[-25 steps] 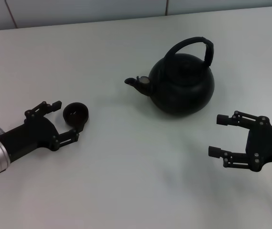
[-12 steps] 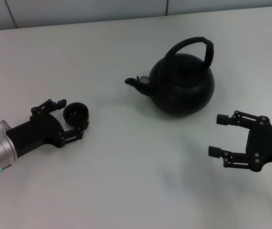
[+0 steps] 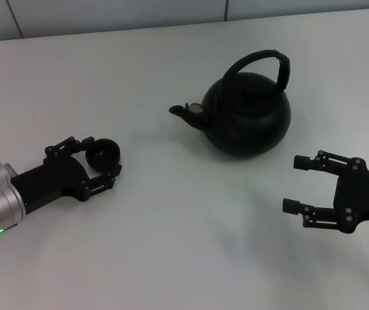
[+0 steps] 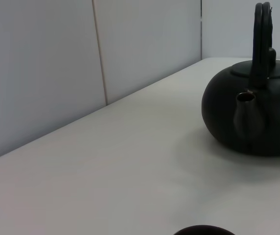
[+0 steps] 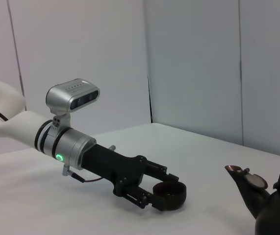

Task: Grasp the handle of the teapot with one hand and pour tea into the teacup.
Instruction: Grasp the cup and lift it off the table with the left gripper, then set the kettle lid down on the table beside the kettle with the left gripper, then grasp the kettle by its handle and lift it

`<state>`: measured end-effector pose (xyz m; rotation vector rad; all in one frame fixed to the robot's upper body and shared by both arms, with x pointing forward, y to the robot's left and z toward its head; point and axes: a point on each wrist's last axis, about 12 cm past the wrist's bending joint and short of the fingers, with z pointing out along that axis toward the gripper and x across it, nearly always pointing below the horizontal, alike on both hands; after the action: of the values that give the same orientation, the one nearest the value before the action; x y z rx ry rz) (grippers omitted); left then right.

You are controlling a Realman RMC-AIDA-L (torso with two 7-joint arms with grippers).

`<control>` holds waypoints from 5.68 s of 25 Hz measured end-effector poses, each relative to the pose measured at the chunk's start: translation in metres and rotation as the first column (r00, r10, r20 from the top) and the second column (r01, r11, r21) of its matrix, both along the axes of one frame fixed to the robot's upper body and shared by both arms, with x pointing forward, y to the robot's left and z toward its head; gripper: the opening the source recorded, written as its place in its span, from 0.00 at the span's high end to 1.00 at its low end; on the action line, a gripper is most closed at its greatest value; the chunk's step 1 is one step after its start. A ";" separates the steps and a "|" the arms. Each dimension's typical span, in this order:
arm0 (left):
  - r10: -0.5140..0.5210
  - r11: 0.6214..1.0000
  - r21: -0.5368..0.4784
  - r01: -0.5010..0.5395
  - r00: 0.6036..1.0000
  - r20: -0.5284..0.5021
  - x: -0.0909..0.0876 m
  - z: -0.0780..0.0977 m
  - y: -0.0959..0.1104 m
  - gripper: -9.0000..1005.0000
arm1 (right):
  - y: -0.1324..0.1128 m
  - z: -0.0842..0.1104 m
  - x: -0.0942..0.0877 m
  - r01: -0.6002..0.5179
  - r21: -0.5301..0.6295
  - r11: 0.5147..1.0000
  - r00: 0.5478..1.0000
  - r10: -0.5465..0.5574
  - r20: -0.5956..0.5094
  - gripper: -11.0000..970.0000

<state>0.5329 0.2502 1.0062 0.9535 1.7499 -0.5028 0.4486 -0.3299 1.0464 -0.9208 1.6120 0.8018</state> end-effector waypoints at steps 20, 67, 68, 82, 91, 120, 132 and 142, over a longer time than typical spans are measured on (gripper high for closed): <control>-0.127 0.987 -0.096 0.127 0.992 0.005 0.007 0.012 -0.037 0.31 | 0.001 0.001 0.002 0.000 0.005 1.000 1.000 -0.001 0.007 0.19; -0.122 0.993 -0.010 0.122 0.993 -0.001 0.002 -0.003 -0.060 0.18 | 0.002 0.002 0.003 -0.001 0.008 1.000 1.000 0.001 0.009 0.20; -0.121 0.993 -0.010 0.121 0.993 -0.001 0.002 -0.003 -0.060 0.17 | 0.002 0.002 0.003 -0.001 0.008 1.000 1.000 0.001 0.009 0.20; -0.076 0.981 -0.178 0.079 0.997 0.020 -0.017 0.010 -0.008 0.14 | 0.001 0.002 0.004 0.004 0.007 1.000 1.000 -0.004 0.006 0.20; -0.113 0.958 -0.257 0.126 0.992 0.063 -0.077 0.035 0.071 0.14 | -0.001 0.004 0.006 0.025 0.012 1.000 0.999 -0.025 0.020 0.20; -0.159 0.984 -0.072 0.160 0.987 0.016 -0.079 0.038 0.102 0.14 | 0.003 -0.012 -0.013 0.157 0.117 0.981 0.984 -0.166 0.070 0.21; -0.171 0.981 -0.085 0.173 0.985 0.024 -0.074 0.038 0.094 0.14 | 0.059 -0.047 -0.023 0.712 0.278 0.645 0.623 -0.763 0.175 0.21; -0.168 0.982 -0.083 0.170 0.985 0.026 -0.073 0.039 0.094 0.14 | 0.065 -0.047 -0.008 0.740 0.255 0.622 0.600 -0.782 0.168 0.21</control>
<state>0.4600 0.3444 1.0449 1.0487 1.6258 -0.6701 0.4402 -0.2653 0.9994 -0.1260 1.4707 0.1650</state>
